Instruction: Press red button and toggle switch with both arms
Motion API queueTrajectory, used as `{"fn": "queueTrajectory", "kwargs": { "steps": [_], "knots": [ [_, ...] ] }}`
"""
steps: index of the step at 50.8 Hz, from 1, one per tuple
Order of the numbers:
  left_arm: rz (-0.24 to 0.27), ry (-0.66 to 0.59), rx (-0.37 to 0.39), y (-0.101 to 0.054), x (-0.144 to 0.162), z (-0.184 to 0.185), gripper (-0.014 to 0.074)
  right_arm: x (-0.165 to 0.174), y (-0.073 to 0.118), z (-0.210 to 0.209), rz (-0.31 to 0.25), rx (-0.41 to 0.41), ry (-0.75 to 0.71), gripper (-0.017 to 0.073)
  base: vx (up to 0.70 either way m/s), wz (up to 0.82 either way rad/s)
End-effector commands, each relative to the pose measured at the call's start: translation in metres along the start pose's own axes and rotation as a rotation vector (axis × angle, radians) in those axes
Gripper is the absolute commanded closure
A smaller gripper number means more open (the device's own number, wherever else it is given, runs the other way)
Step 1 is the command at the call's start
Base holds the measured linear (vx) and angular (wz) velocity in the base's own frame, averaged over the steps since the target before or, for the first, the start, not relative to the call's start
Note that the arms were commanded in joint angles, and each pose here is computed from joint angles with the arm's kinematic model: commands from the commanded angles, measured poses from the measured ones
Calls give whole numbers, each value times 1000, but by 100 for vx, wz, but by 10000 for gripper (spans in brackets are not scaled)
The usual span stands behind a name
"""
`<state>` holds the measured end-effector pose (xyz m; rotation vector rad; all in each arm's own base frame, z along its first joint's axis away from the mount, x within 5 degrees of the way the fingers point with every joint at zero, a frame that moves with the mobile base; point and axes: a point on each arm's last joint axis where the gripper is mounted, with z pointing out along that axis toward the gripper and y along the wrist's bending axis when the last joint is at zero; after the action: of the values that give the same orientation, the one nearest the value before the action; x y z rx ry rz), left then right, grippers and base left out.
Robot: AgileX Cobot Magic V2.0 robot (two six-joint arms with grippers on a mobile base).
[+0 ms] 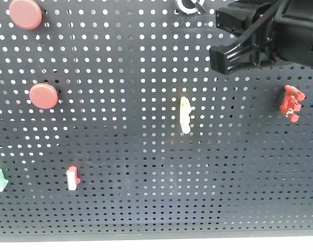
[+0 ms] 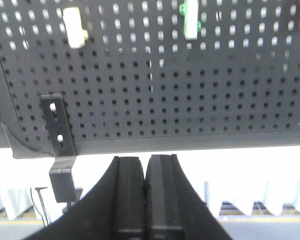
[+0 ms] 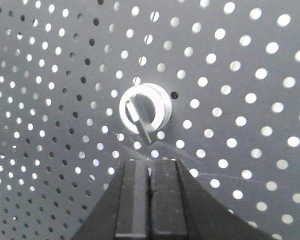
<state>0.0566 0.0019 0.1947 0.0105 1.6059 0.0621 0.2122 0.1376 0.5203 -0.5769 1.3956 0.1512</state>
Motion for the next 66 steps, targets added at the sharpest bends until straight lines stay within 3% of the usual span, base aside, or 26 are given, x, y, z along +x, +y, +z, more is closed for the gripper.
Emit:
{"fn": "queueTrajectory", "kwargs": {
  "steps": [1,27,31,36,41,47,54,66],
  "knots": [
    [-13,-45,-3,0,3,1,591,-21,-7,-13,-11,16,-119,559,0,0],
    [-13,-43,-2,0,3,1,591,-13,-8,-25,-27,21,-107,559,0,0],
    [-13,-43,-2,0,3,1,591,4,-15,-45,16,47,-74,559,0,0],
    [-13,-43,-2,0,3,1,591,40,-23,-76,151,106,-31,559,0,0],
    [-13,-43,-2,0,3,1,591,83,-27,-115,228,212,-11,559,0,0],
    [-13,-43,-2,0,3,1,591,134,-21,-158,255,351,9,559,0,0],
    [-13,-43,-2,0,3,1,591,194,-1,-195,264,460,55,559,0,0],
    [-13,-43,-2,0,3,1,591,292,39,-220,266,470,64,559,0,0]
  ]
}}
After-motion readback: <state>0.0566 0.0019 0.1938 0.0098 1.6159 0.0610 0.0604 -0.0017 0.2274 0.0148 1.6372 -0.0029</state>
